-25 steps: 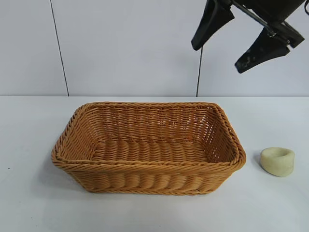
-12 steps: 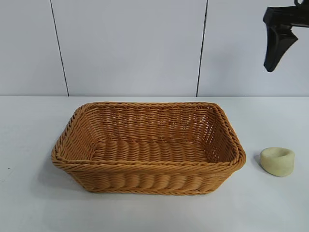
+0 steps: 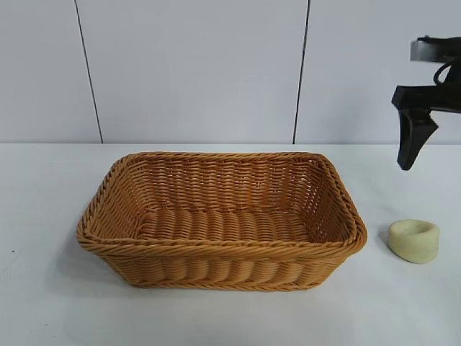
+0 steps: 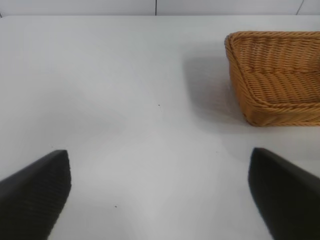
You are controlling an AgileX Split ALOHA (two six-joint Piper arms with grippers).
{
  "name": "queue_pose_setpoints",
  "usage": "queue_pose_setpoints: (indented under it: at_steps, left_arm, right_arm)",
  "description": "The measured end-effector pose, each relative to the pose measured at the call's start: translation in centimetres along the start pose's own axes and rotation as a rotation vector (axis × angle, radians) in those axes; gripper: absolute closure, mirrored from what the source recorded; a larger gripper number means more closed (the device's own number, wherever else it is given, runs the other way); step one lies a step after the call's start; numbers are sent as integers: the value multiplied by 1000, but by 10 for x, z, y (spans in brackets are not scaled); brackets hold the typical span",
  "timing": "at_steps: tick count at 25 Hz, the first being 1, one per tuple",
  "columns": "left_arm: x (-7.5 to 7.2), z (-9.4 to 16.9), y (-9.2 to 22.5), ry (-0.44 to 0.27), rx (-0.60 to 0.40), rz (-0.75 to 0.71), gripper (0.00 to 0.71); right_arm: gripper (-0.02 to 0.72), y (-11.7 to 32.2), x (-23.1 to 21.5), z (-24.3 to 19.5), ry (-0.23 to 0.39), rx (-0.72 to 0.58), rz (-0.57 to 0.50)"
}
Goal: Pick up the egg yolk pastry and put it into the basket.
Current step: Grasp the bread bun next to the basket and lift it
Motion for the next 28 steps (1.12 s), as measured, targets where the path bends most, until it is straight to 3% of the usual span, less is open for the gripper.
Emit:
queue_pose_setpoints:
  at_steps: [7,9,11,15,18,22,28]
  left_arm:
    - [0,0,0,0,0,0,18]
    - [0,0,0,0,0,0,18]
    - [0,0,0,0,-2,0,18]
    - [0,0,0,-1,-3,0,18]
    - [0,0,0,-1,-3,0,18]
    - [0,0,0,-1,-3,0,18]
    - [0,0,0,-1,-3,0,18]
  right_arm:
    - [52,1,-4,-32,25,59,-9]
    - [86,0,-4,-35,25,56,-15]
    - [166,-1,-3,-36,23,51,-18]
    - [446,-1,-3,-36,24,52,-19]
    - [580,1,-4,-35,25,64,-22]
    - [622,2,-2,-25,17,54,-19]
    - [631,4,3,25,-24,-29,10]
Point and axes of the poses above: a point on each arm's last joint axis where the gripper is mounted, z pointing back along that axis away from the gripper, x along the wrist's bending axis when the last joint is at zero, y = z × x, the point moved 6 cm from there along -z, pointing out along that axis toward the gripper, and after that the axes turned 15 degrees about -z, right-handed, at the moved point
